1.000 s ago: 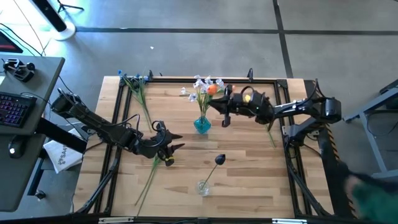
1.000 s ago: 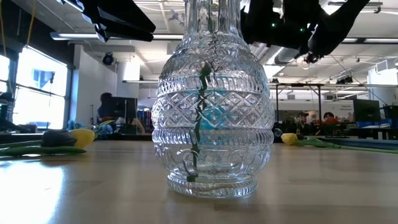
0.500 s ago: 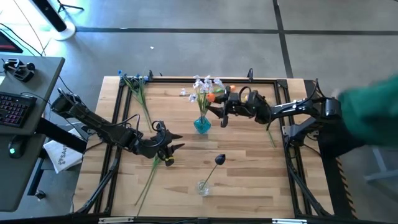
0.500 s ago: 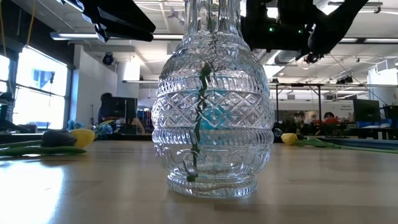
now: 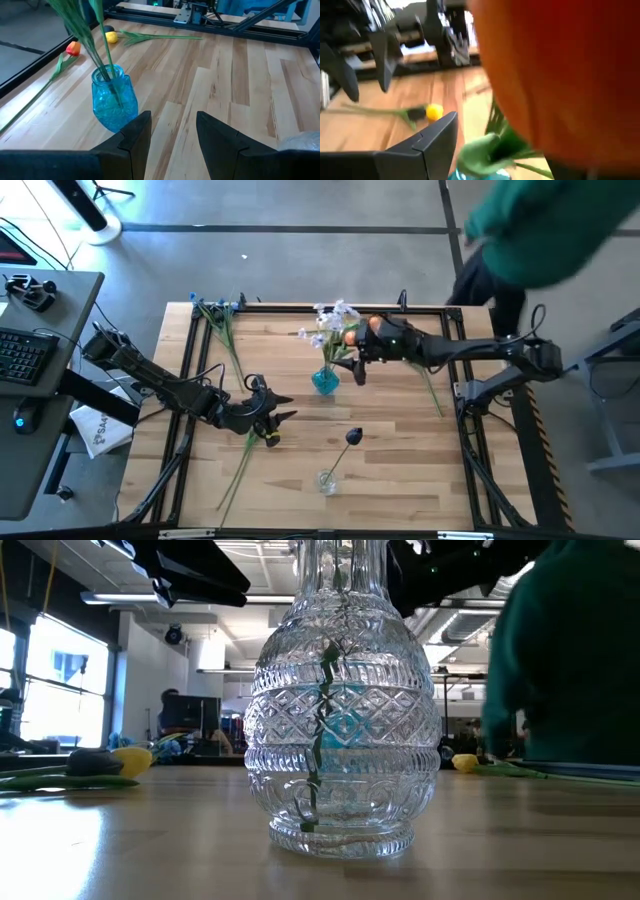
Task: Sort flowers into vase by color
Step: Put the bottom orange tulip into the blue vase, then adjust the blue vase
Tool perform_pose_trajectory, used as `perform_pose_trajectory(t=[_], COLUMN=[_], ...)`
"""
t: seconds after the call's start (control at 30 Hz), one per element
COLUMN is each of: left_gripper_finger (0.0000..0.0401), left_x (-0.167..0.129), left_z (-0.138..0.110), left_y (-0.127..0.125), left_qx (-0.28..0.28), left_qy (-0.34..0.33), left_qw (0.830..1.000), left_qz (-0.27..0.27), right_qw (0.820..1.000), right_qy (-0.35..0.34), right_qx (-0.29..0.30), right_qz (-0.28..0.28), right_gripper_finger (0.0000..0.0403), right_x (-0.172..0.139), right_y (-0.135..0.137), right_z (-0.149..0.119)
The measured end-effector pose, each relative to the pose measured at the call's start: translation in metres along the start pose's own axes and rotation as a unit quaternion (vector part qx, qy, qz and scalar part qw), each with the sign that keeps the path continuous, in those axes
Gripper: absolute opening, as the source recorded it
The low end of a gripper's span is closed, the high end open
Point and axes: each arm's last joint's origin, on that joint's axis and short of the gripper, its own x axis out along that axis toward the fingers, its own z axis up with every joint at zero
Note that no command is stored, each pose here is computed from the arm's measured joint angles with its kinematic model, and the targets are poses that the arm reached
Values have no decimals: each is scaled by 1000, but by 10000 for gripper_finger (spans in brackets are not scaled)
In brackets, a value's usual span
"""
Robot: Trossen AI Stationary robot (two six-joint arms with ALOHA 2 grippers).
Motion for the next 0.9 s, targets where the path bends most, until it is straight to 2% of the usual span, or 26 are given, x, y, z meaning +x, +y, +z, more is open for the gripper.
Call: perform_pose_trajectory(t=[0.43, 0.63, 0.77, 0.9], left_gripper_finger=[147, 147, 147, 147], left_x=[0, 0, 0, 0], left_z=[0, 0, 0, 0], left_y=[0, 0, 0, 0], left_qx=[0, 0, 0, 0], left_qy=[0, 1, 1, 1], left_qw=[1000, 1000, 1000, 1000], left_qz=[-1, -2, -2, -2], right_qw=[987, 973, 970, 978], right_qy=[159, 224, 234, 195], right_qx=[-18, -15, -10, -13], right_qz=[-17, -49, -66, -70], right_gripper_finger=[259, 259, 259, 259], right_x=[-27, -53, -70, -77], right_y=[3, 5, 6, 7], right_z=[39, 37, 39, 48])
